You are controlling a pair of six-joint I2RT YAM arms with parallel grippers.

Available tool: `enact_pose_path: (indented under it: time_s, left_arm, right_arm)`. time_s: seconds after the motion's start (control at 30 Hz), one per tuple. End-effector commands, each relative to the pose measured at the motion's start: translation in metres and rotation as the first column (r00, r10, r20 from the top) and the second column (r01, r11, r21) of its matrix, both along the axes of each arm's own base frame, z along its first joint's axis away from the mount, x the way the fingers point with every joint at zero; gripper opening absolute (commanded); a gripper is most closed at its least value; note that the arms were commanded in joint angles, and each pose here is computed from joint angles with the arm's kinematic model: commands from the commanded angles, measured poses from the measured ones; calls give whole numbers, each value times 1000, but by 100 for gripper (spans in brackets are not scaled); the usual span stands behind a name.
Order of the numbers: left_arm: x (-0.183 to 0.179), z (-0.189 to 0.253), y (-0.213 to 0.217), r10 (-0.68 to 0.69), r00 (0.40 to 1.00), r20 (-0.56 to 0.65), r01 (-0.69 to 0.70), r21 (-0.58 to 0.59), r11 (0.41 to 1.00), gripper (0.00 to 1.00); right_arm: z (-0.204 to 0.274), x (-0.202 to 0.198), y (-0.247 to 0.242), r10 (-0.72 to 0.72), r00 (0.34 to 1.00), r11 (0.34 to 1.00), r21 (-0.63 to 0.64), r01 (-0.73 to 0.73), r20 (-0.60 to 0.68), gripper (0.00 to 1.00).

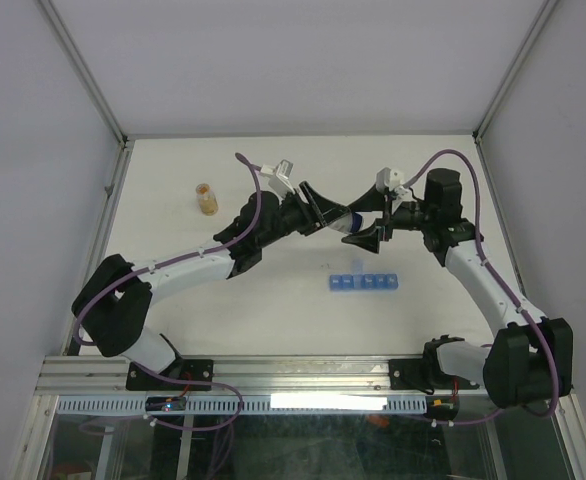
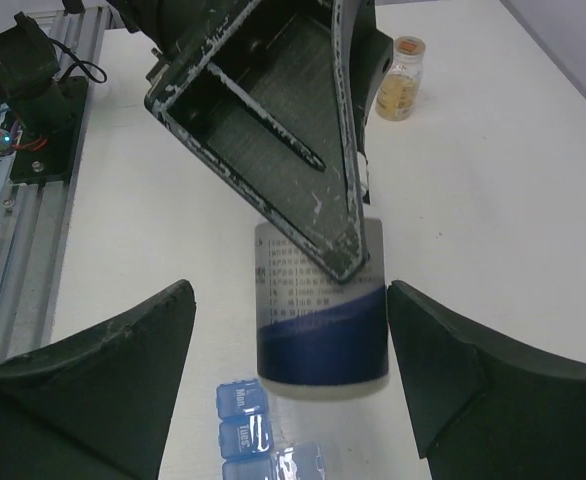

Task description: Sort the pills into containers

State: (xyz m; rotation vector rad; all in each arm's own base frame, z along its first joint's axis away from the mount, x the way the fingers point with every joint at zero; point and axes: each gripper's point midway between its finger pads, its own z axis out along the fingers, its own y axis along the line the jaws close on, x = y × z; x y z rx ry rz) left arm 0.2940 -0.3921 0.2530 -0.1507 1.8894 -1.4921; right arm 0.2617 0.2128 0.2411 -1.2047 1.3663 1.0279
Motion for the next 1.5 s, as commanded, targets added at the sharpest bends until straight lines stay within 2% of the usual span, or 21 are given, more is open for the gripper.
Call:
enact_pose_path:
  time_s: [0.0, 0.13, 0.4, 0.57, 0.73, 1.07, 1.17, 1.23, 1.3, 1.37, 1.47]
  left_arm:
    - [-4, 51, -15, -26, 997, 76, 35, -119, 992, 0]
    - [-4, 50, -17, -31, 997, 72, 39, -115, 993, 0]
    - [-6, 52, -19, -43, 996, 76, 51, -118, 992, 0]
    - [-8, 54, -19, -47, 996, 81, 57, -121, 991, 0]
    - [-9, 54, -19, -51, 995, 82, 61, -122, 991, 0]
    - [-10, 55, -20, -59, 995, 83, 69, -127, 989, 0]
    - [-12, 57, -20, -67, 994, 86, 78, -135, 988, 20]
    - [-14, 58, -20, -76, 993, 95, 89, -141, 986, 30]
    - [-16, 61, -20, -81, 990, 111, 97, -149, 984, 44]
    - [-18, 63, -18, -78, 989, 127, 97, -150, 984, 57]
    - [-20, 67, -11, -64, 985, 161, 88, -150, 985, 69]
  right_arm:
    - [10, -13, 11, 72, 997, 997, 32, -72, 19, 80]
    - [7, -11, 11, 61, 998, 998, 26, -62, 15, 79]
    - [-4, -8, 12, 42, 999, 999, -13, -42, 12, 70]
    - [-8, -6, 13, 29, 1000, 999, -30, -29, 7, 76]
    - [-11, -3, 13, 18, 1000, 999, -42, -18, 9, 77]
    - [-14, -6, 13, 30, 999, 998, -55, -29, 18, 54]
    - [-13, -6, 13, 33, 999, 998, -56, -32, 16, 39]
    - [-12, -7, 14, 38, 999, 998, -53, -38, 8, 28]
    - [-10, -9, 14, 49, 999, 998, -45, -50, -5, 18]
    - [-9, -11, 13, 58, 998, 998, -35, -59, -18, 11]
    - [-6, -13, 11, 73, 997, 997, -20, -74, -38, 3]
